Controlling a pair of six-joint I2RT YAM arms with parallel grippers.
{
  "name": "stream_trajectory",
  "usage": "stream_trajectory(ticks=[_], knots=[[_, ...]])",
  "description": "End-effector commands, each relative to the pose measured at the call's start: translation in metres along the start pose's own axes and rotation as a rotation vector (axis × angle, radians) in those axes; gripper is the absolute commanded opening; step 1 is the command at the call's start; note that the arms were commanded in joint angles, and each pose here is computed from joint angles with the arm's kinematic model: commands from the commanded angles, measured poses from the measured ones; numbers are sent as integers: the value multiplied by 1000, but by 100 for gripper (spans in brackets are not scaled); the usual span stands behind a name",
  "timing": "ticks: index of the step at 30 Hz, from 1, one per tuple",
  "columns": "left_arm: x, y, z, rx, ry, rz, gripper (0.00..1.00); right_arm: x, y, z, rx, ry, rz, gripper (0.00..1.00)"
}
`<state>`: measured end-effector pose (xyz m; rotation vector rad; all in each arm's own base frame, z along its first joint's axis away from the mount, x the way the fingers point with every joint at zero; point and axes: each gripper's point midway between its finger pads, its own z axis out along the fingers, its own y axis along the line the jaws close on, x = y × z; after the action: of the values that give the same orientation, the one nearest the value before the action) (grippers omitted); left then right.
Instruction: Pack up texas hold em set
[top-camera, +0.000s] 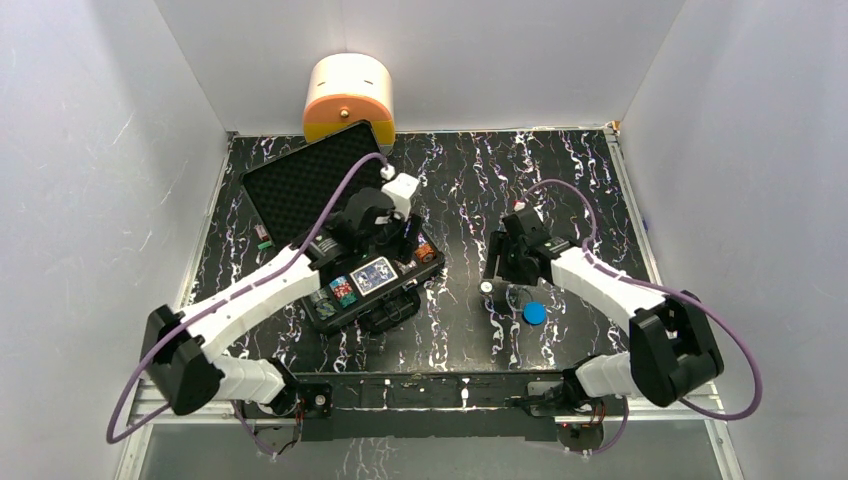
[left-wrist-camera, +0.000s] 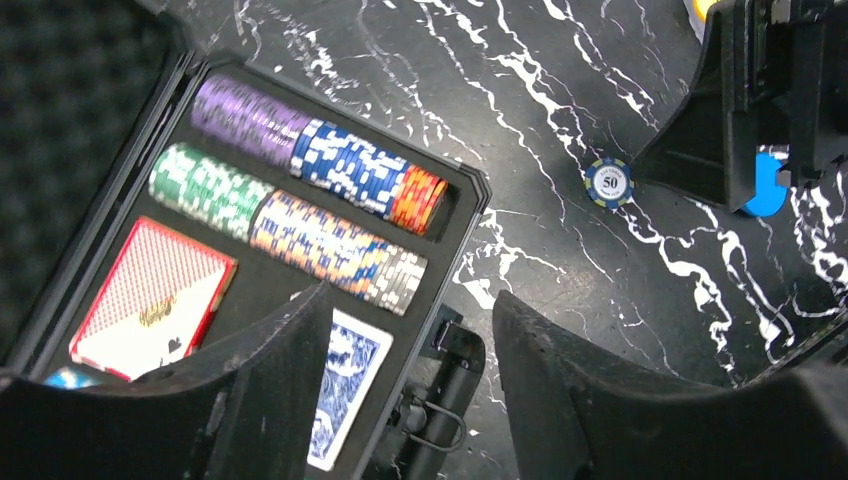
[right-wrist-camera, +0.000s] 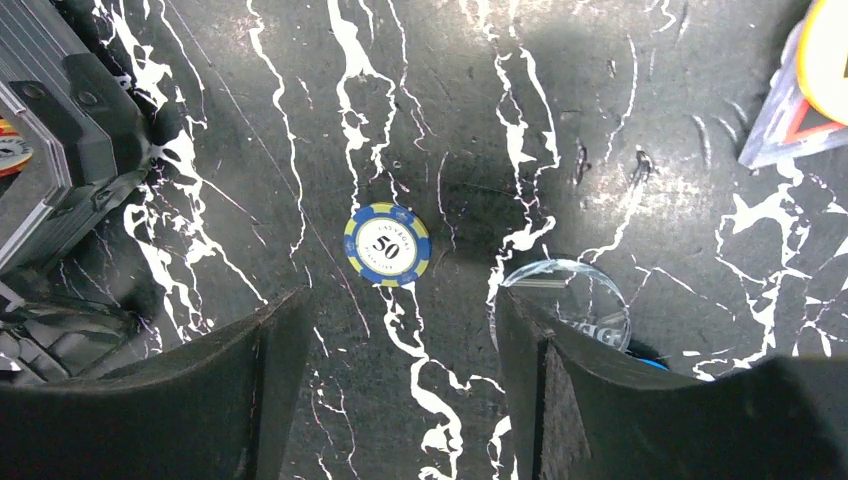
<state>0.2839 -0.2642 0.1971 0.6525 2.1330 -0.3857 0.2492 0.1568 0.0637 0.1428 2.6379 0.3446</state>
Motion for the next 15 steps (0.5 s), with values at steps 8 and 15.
stream_trajectory(ticks=[8,15], knots=[[12,38,-57,-173,-211,-287,78,-8,16,11,119,-24,-125,70],[28,33,-66,-134,-219,-345,86,2,16,27,148,33,-128,70]])
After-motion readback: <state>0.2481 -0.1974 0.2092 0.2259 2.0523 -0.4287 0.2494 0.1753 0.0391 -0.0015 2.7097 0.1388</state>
